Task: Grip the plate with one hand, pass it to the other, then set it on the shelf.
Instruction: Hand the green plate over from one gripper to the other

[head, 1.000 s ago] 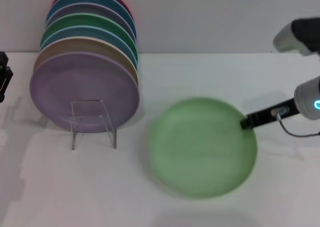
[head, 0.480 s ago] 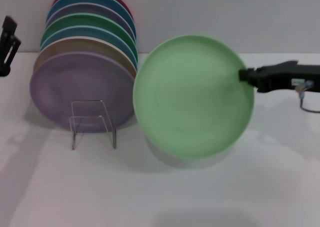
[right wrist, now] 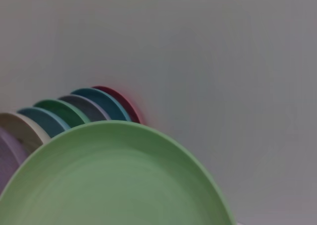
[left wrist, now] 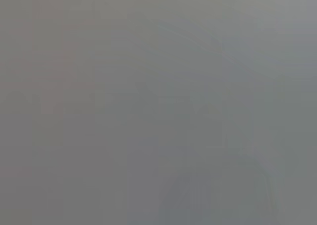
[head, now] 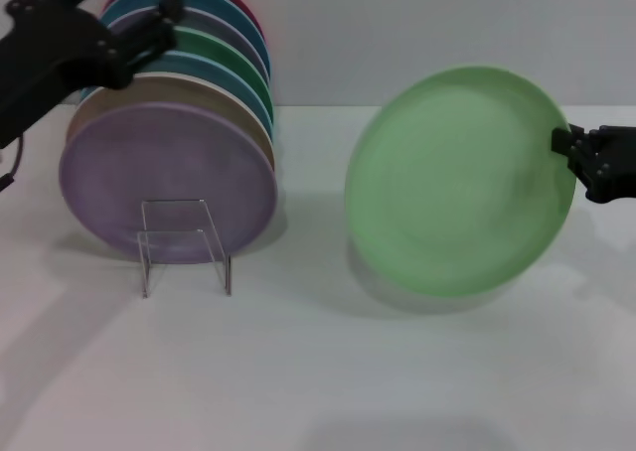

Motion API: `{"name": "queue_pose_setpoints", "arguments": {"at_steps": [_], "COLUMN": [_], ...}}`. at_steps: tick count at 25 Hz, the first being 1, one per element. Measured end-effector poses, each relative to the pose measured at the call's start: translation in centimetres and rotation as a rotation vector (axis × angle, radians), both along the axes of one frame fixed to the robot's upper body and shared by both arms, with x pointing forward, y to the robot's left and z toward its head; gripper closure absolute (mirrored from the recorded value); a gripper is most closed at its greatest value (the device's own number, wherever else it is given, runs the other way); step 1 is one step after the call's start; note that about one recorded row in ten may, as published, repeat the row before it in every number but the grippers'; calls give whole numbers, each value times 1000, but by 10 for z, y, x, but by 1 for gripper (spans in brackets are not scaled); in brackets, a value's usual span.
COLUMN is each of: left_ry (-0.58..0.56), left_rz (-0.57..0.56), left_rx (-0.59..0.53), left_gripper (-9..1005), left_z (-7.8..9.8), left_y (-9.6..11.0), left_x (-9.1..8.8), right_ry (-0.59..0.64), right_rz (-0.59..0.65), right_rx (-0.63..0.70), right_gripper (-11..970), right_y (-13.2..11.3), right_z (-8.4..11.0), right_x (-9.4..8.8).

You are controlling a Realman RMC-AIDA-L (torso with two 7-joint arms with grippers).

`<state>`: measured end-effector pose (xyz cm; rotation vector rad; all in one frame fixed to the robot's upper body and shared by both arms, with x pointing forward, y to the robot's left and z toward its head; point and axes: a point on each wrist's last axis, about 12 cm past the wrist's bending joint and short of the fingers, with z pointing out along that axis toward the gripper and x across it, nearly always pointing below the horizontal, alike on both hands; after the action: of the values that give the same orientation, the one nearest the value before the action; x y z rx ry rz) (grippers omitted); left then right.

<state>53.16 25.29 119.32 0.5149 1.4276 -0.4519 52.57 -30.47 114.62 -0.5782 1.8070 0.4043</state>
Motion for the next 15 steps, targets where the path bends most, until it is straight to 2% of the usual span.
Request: {"name": "queue_pose_setpoints", "arguments": {"at_steps": [1, 6, 11, 15], "left_ry": [19, 90, 137, 149], "left_rz": [-16, -29, 4, 13], "left_rx": [21, 159, 332, 423], "left_gripper": [213, 231, 261, 284], "left_z": [6, 20, 26, 33], "left_y": [-5, -34, -64, -87], "left_x": [0, -5, -9, -11], "right_ry": [-24, -66, -88, -100], "right_rz": [1, 21, 48, 64], "right_rx": [-18, -37, -61, -67], "right_gripper": [936, 935, 934, 933], "right_y": [-4, -3, 2, 6], "right_z": [-9, -26, -34, -36], "right_x": [2, 10, 16, 20]}}
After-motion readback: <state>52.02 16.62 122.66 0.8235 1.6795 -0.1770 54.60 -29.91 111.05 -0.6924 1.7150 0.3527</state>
